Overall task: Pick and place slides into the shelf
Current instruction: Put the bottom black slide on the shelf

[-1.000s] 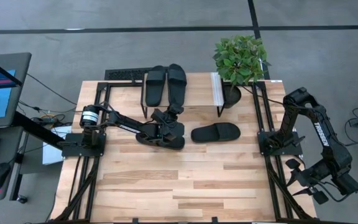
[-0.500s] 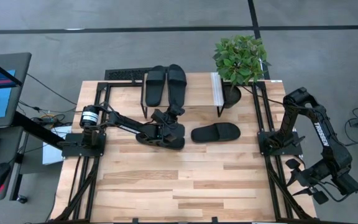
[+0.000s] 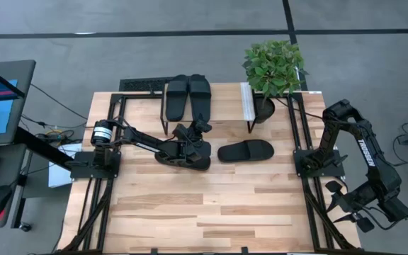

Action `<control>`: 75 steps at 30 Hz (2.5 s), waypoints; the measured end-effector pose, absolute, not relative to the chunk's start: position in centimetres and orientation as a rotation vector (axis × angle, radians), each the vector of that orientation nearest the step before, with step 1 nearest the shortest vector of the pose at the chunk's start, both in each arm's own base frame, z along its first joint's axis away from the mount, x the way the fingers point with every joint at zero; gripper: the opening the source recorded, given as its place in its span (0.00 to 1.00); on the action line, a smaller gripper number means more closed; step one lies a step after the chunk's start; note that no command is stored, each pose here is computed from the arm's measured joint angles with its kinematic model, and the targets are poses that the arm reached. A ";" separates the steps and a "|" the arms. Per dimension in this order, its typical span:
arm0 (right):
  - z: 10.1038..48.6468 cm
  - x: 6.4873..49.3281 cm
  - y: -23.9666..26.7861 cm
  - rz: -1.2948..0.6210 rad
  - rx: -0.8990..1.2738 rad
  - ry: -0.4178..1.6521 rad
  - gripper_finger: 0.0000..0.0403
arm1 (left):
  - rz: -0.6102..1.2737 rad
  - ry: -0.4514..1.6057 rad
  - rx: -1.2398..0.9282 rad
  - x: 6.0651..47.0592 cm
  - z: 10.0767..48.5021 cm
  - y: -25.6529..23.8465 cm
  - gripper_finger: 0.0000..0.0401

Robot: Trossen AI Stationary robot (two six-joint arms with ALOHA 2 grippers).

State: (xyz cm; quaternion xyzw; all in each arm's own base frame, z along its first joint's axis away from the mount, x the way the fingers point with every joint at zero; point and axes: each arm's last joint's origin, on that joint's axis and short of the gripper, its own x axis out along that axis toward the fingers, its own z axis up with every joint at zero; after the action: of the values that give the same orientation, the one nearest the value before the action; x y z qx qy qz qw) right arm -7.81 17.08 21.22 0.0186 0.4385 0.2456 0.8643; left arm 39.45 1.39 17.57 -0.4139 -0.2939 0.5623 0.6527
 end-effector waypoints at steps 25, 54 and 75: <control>21.2 -7.8 17.1 0.522 0.025 0.915 0.44 | 1.298 -0.567 -0.812 39.4 17.6 0.5 0.42; 21.2 -7.8 17.1 0.522 0.024 0.915 0.44 | 1.282 -0.549 -0.823 39.5 17.5 0.4 0.50; 21.2 -7.8 17.1 0.522 0.024 0.915 0.44 | 1.328 -0.506 -0.680 39.3 17.7 -0.9 0.48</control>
State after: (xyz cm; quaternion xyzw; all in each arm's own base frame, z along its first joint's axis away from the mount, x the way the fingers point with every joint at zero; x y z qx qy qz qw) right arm -7.80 17.07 21.22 0.0114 0.4365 0.2489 0.8645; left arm 39.25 -0.93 17.66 -0.3061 -0.2274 0.5974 0.7055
